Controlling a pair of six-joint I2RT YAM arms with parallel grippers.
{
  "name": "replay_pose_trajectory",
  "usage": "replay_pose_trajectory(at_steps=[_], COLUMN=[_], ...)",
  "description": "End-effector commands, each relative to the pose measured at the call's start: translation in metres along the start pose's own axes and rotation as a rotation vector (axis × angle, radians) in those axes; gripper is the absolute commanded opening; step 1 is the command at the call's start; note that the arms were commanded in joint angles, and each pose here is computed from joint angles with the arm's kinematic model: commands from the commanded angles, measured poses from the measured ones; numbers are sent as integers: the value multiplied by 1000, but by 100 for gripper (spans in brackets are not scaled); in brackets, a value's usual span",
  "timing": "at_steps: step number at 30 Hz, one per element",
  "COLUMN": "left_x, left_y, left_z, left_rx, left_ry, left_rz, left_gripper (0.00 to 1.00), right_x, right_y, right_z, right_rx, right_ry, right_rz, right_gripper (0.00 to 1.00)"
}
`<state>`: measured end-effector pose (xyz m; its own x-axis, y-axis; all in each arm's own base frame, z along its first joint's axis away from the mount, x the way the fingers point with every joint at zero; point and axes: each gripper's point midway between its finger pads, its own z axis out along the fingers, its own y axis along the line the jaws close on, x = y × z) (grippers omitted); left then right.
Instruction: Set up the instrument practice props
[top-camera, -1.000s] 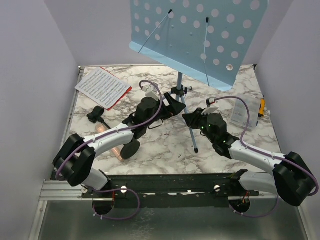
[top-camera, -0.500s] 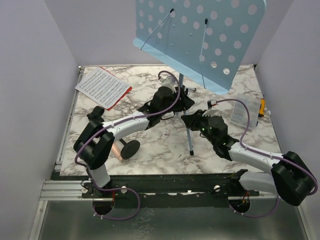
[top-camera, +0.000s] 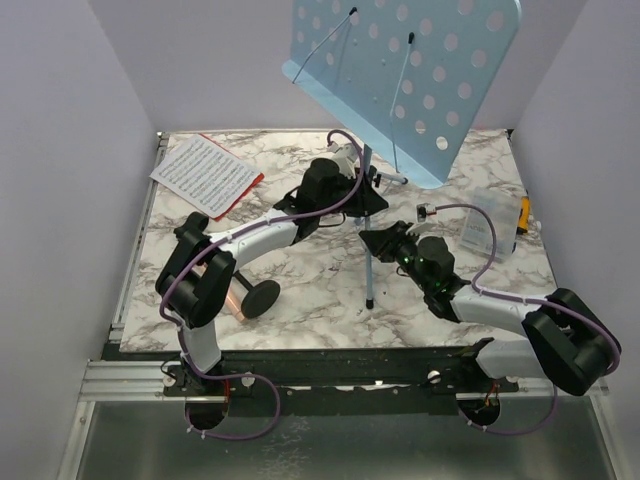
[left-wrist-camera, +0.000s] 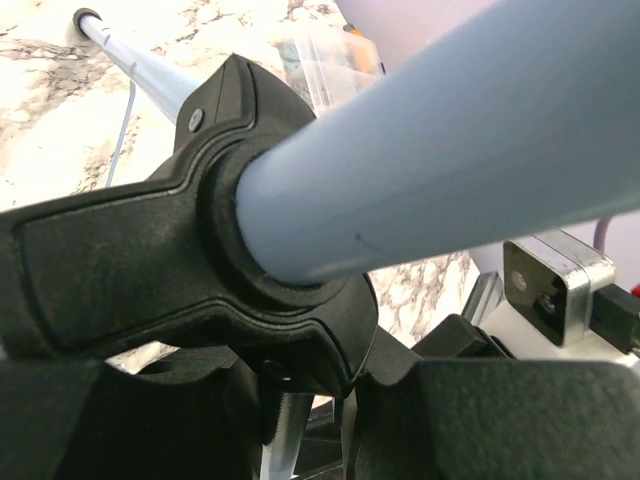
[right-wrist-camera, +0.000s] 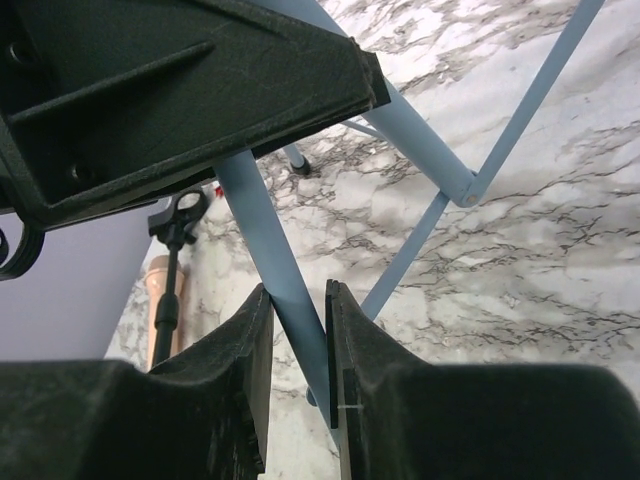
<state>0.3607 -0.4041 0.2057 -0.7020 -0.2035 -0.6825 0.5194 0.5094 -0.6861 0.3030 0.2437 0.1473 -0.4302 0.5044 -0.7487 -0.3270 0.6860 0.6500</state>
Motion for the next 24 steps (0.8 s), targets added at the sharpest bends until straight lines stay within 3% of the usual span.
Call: replay_pose_trajectory(at_steps=[1, 5, 13, 17, 18, 19, 22, 24], left_x=[42, 51, 47, 45, 45, 47, 53, 58], left_y=[30, 36, 33, 26, 26, 27, 36, 41], left_z=[-4, -13, -26, -28, -28, -28, -25, -24], left_rx=[-40, -66, -64, -40, -41, -45, -66, -79], left_ry=[174, 178, 129, 137, 139, 141, 150, 158], left_rz=[-190, -203, -199, -211, -218, -222, -227, -235], left_gripper=[9, 1, 0, 19, 20, 19, 0, 0], right_x=[118, 112, 98, 92, 92, 92, 89, 83], right_y=[-39, -31, -33, -37, -39, -39, -37, -32], right_z=[-49, -44, -42, -45, -45, -45, -46, -48], right_rx=[96, 72, 103, 127, 136, 140, 131, 101], right_ry=[440, 412, 347, 318, 314, 314, 308, 303], right_rz=[106, 147, 148, 147, 147, 149, 145, 85], right_gripper=[1, 1, 1, 1, 1, 0, 1, 1])
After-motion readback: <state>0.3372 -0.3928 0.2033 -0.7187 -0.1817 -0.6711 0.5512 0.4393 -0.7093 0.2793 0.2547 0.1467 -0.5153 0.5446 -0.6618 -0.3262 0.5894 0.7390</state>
